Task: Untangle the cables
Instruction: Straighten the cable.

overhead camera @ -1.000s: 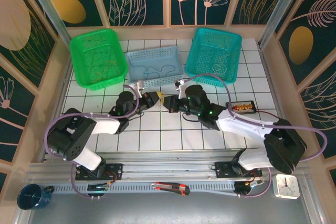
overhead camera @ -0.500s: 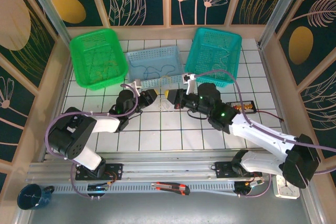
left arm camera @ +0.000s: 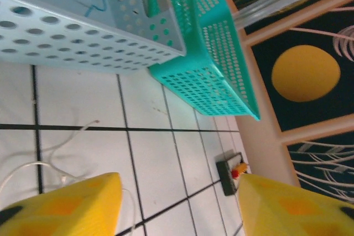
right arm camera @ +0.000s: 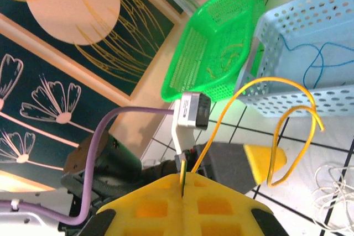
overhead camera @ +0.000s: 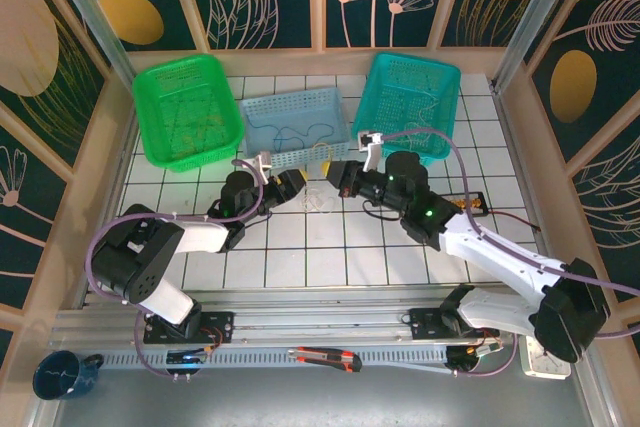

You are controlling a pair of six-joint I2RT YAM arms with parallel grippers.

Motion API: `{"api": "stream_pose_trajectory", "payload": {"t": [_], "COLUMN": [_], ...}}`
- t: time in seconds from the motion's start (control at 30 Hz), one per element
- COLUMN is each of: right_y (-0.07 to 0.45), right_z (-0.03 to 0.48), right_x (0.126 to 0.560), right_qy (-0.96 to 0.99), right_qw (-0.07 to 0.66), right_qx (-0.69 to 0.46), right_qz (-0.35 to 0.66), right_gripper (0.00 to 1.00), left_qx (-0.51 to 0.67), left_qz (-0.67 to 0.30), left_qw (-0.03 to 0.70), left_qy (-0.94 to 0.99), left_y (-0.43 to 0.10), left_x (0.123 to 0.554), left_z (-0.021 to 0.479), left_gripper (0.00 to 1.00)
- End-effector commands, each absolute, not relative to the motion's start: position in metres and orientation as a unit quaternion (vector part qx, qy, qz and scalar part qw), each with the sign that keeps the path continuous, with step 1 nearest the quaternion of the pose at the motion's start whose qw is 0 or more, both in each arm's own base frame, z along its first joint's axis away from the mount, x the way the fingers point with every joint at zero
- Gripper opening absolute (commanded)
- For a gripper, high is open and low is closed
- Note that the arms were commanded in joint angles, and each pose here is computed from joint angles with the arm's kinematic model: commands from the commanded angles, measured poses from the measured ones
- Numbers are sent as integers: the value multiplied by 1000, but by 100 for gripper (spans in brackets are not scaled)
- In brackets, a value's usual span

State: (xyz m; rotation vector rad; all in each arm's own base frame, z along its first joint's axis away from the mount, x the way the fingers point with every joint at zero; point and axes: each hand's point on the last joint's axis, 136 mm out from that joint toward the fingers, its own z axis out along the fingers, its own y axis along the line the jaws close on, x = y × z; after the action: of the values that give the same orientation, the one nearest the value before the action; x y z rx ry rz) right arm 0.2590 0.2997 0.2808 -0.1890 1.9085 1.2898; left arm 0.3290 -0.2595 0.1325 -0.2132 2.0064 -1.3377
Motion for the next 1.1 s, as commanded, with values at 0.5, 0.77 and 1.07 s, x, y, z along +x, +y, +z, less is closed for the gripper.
{"api": "stream_pose_trajectory", "payload": {"t": [0.5,0.77,1.07], "right_y": [298,303,305], "right_z": [315,314,312], "right_x": [261,258,257], "right_qy": [673,661,657], "right_qw": [368,351,345], "right_qx": [-37,-36,-37], "right_qz": [640,662,670], "right_gripper": [0,0,0], "left_qx": [-77,-98,-97], "left_qz": [-689,-722,-731], "left_qw": [327,324,319], "left_qy": [643,603,595], "left_y": [-285,-287,-297], "left_x": [319,324,327], "left_z": [228,255,263], "left_gripper": [74,74,66]}}
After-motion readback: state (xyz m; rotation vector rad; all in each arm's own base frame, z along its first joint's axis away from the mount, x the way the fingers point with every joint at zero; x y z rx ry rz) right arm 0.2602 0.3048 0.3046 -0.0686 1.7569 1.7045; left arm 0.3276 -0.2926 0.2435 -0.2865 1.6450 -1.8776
